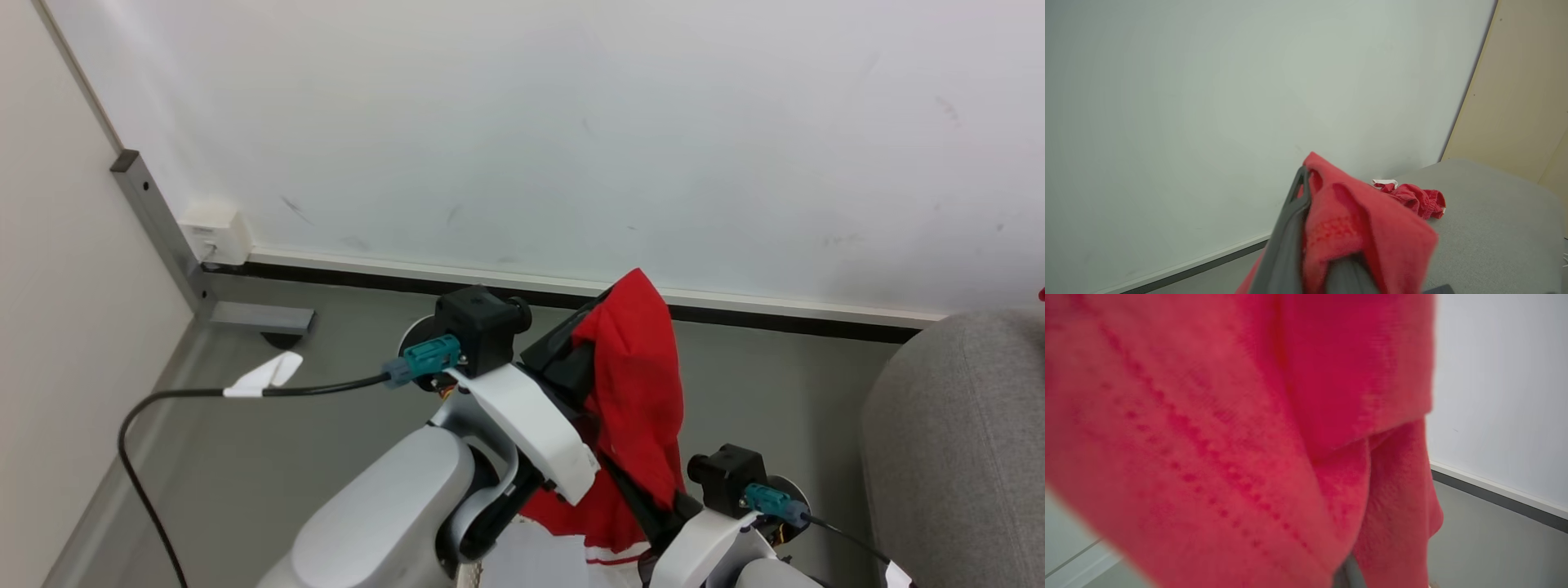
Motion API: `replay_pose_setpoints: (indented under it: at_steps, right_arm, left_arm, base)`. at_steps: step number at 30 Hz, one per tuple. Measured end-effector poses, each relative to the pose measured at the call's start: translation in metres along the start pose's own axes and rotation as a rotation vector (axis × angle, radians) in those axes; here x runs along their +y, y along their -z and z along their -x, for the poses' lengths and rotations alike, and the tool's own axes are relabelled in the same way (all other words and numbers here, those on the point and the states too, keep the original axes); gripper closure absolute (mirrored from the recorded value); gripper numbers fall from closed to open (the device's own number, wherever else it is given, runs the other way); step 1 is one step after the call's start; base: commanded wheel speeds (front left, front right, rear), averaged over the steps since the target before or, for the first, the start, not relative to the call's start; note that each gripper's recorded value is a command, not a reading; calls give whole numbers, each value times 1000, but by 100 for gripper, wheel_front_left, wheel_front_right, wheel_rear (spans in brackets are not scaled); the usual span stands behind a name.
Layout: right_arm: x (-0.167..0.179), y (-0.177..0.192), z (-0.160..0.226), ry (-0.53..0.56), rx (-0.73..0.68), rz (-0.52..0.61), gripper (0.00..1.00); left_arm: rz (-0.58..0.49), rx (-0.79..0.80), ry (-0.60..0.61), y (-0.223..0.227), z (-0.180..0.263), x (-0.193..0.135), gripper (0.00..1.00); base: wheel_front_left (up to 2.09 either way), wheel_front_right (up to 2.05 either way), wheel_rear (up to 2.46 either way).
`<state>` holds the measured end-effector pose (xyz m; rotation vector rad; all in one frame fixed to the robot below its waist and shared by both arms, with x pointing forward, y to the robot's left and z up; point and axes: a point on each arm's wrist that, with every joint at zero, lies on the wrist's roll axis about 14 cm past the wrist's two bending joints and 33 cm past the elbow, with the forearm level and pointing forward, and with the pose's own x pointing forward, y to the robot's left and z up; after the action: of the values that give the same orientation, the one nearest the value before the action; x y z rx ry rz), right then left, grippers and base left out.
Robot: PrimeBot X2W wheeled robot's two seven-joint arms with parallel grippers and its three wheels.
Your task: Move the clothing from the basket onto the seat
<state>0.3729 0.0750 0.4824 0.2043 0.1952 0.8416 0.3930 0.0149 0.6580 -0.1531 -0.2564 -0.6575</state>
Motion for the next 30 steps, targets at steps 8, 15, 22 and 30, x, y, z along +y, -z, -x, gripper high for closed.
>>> replay_pose_setpoints:
  at_steps: [8,15,22,30]
  right_arm:
    - [-5,-12,0,19,-43,-20,100]
    - [-35,-41,17,112,-161,-56,100]
    - [-74,-69,47,232,-280,-55,100]
    - [-121,-101,89,377,-391,-11,100]
  left_arm:
    - [3,10,-20,5,2,8,100]
    - [24,20,-34,20,4,11,100]
    - [53,78,-41,52,10,11,100]
    - [91,132,71,82,7,-19,0]
  base:
    - [0,0,0]
    - [0,0,0]
    - [0,0,0]
    - [0,0,0]
